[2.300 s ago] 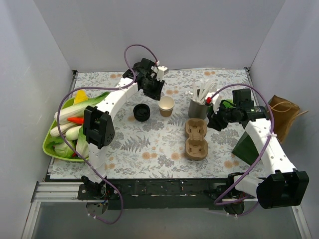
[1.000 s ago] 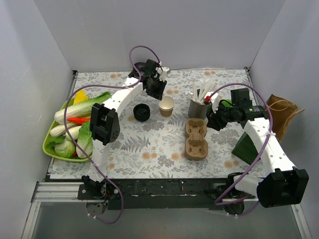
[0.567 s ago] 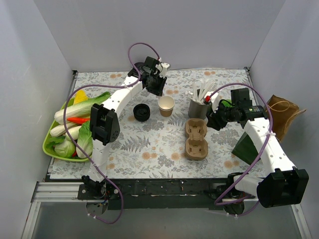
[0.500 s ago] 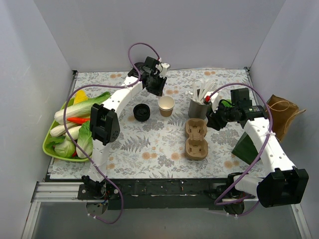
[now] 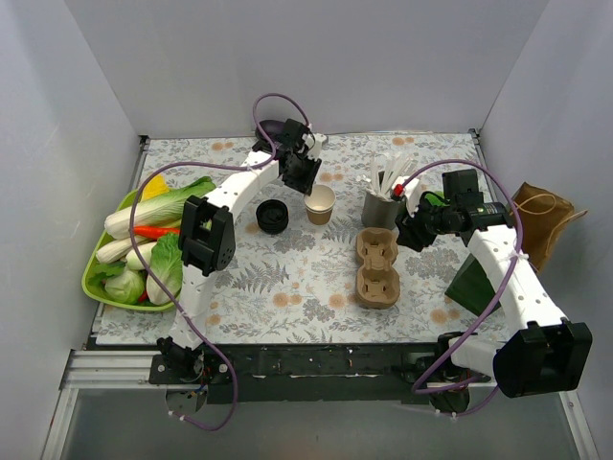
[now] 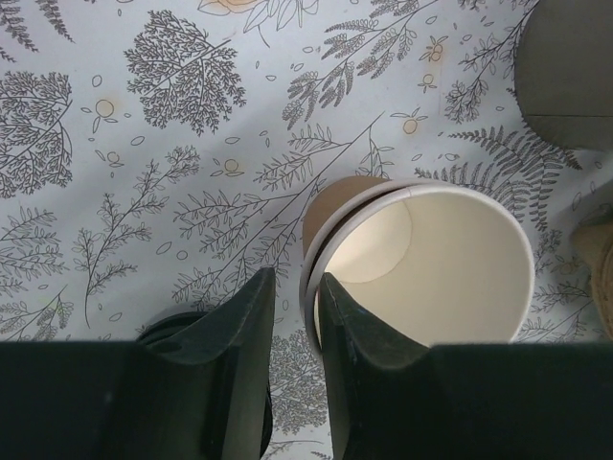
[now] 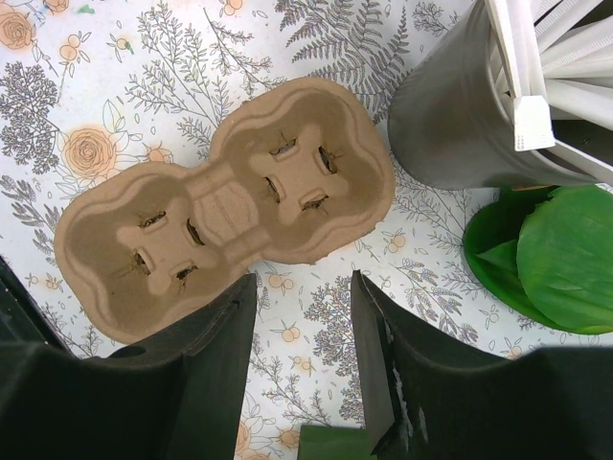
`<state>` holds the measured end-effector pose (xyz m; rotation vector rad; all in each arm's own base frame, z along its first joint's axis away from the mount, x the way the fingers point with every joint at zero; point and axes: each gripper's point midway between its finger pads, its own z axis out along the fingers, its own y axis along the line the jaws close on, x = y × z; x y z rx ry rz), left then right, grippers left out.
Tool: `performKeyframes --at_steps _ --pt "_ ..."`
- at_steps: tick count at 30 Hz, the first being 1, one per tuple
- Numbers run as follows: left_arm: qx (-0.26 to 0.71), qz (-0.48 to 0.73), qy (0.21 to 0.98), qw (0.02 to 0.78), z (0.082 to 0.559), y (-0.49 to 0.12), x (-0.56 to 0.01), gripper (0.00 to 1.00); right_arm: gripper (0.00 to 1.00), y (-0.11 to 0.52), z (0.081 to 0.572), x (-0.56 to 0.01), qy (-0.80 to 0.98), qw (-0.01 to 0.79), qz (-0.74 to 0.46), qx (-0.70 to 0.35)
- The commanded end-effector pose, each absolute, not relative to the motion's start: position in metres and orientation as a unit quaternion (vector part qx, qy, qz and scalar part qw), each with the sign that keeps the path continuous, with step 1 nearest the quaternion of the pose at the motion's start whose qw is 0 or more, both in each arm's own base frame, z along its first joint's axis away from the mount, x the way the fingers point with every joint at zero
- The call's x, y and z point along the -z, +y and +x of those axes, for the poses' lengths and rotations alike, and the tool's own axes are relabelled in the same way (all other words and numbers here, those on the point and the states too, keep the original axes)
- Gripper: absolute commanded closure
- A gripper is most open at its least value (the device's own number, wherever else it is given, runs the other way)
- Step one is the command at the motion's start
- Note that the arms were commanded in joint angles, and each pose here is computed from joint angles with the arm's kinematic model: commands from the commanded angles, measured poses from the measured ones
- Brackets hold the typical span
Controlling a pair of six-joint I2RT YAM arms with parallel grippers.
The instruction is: Pack the takeout coffee
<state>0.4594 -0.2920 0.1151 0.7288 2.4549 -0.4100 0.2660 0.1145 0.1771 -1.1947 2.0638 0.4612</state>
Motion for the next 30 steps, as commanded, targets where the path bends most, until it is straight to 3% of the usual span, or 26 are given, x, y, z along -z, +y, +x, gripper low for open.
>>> performKeyframes --at_steps 1,8,14,20,30 --pt "0.160 0.275 0.906 0.279 0.457 -0.295 -0.127 0.76 0.48 0.119 0.272 -0.187 0.787 0.364 -0.464 -0.181" --pt "0.164 0.275 0.904 0.282 0.457 -0.297 -0.132 0.81 0.48 0.119 0.272 -0.184 0.789 0.361 -0.463 -0.181" --pt "0.150 0.273 0.899 0.308 0.467 -0.295 -0.147 0.71 0.48 0.120 0.272 -0.184 0.788 0.361 -0.463 -0.183" --pt "0.144 0.272 0.895 0.323 0.472 -0.294 -0.157 0.70 0.48 0.121 0.275 -0.184 0.788 0.361 -0.463 -0.183" --pt "0.147 0.274 0.898 0.312 0.468 -0.292 -0.153 0.84 0.48 0.121 0.277 -0.183 0.789 0.359 -0.463 -0.184"
